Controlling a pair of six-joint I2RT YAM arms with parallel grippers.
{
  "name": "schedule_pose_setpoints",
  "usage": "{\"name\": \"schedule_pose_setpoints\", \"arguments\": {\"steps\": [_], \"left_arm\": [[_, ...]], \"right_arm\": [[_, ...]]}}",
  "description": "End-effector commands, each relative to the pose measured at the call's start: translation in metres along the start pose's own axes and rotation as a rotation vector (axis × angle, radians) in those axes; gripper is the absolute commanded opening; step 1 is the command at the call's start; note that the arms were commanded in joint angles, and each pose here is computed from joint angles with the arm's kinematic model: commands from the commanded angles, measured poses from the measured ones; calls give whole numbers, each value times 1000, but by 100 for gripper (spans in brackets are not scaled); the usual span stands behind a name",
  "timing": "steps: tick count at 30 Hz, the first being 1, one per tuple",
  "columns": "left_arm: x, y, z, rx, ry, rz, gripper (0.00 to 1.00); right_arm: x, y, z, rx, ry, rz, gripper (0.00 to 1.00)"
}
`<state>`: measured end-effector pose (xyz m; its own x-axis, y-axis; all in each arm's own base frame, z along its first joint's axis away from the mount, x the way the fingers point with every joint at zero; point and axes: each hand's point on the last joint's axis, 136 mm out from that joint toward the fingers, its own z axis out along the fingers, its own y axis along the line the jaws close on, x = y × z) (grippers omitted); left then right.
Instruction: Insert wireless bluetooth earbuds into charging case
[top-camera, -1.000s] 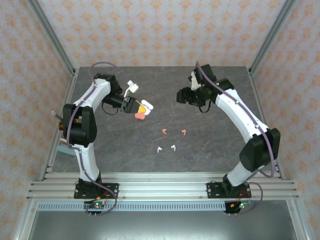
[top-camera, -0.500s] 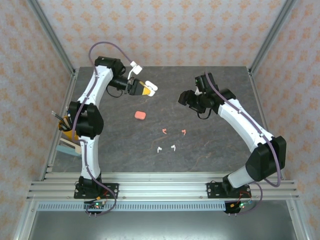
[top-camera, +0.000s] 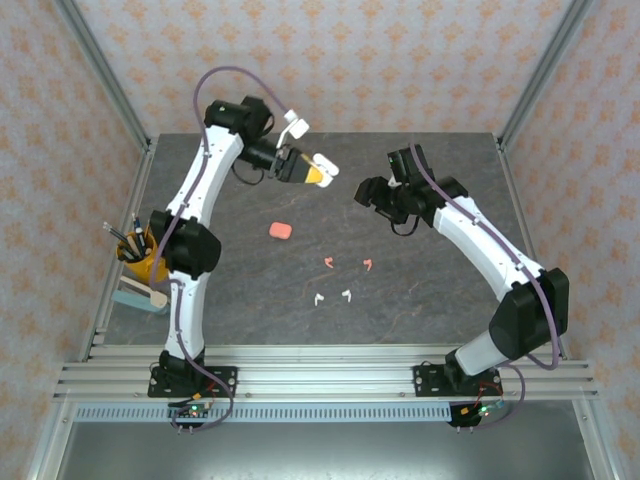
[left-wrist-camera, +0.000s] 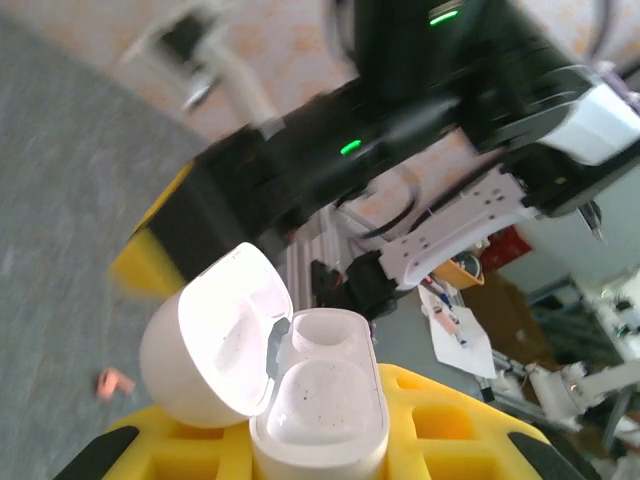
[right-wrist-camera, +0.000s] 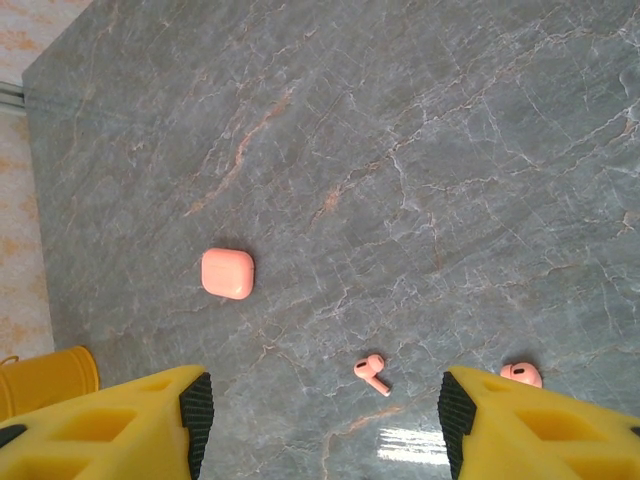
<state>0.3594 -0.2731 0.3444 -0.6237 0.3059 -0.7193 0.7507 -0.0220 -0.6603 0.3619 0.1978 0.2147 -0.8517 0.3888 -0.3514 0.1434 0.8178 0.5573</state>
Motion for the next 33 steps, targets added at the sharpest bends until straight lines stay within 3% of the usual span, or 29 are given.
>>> {"name": "schedule_pose_setpoints", "arguments": {"steps": [1, 2, 3, 4, 6, 15, 25, 33], "left_arm": [[-3, 26, 41, -470, 122, -182, 0], [-8, 41, 41, -763, 138, -19, 0], [-21, 32, 52, -803, 101, 92, 0], [-38, 26, 56, -738, -1, 43, 0], [-58, 28, 54, -676, -79, -17, 0], [-62, 31, 34, -900, -157, 115, 0], [8, 31, -22, -1148, -314, 252, 0], [71, 16, -68, -1290, -574, 433, 0]], "right_arm": [[-7, 7, 2, -12, -31, 6, 63], [-8, 7, 3, -15, -31, 5, 63], [-8, 9, 3, -21, -32, 3, 63], [-9, 10, 2, -24, -34, 1, 63], [-10, 12, -1, -25, -37, -6, 63], [-5, -7, -14, 42, -58, -58, 63], [14, -33, -9, 103, -22, -22, 63], [46, -48, 0, 182, 48, -7, 62]]}}
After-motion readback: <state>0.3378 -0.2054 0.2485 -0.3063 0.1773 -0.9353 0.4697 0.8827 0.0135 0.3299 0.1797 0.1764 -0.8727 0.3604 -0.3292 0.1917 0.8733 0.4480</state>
